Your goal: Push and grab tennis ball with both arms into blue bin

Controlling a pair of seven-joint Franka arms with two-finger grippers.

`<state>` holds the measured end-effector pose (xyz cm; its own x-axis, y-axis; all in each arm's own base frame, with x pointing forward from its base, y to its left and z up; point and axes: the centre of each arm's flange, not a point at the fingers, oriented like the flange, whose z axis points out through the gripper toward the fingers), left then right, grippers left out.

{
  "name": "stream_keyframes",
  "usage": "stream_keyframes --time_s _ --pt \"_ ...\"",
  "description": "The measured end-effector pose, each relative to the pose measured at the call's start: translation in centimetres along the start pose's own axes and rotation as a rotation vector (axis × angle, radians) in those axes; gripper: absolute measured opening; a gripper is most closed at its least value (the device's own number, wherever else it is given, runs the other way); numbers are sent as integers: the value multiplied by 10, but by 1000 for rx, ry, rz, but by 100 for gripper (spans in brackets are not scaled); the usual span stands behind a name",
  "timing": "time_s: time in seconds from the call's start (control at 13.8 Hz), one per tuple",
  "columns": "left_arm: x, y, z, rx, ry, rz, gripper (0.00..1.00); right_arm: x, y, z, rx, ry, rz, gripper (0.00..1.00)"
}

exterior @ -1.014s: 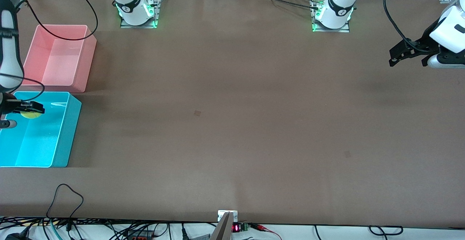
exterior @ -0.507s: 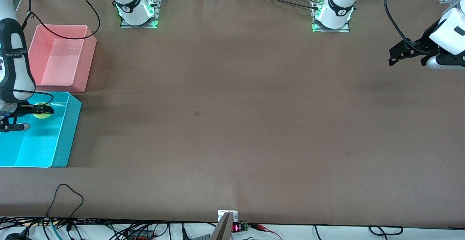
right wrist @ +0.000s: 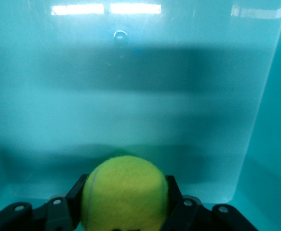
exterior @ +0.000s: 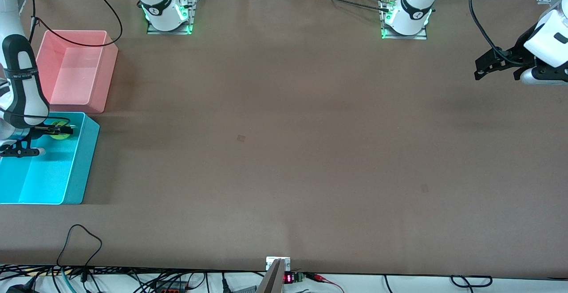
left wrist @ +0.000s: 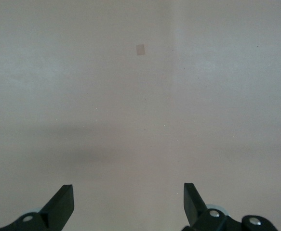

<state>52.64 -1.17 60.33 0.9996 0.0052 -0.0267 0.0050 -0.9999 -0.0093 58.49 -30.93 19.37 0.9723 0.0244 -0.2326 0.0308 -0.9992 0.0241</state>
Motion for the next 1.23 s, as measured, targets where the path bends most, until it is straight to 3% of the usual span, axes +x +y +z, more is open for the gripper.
stream_keyframes --time_s 0.14,0.36,0.58,0.72,0.94,1.23 --pt "0 0 0 0 -1 0 100 1 -1 1 -1 2 -2 72" --pt "0 0 0 0 -1 0 100 2 -1 1 -3 7 -3 99" --pt "0 0 0 0 -1 0 100 5 -3 -7 -8 24 -8 100" --pt "0 0 0 0 -1 1 100 10 -8 -33 -18 67 -18 100" --pt "0 1 0 0 -1 1 100 7 -22 -111 -33 149 -37 100" --pt "0 6 -1 0 1 14 100 -26 -82 -245 -14 213 -116 100"
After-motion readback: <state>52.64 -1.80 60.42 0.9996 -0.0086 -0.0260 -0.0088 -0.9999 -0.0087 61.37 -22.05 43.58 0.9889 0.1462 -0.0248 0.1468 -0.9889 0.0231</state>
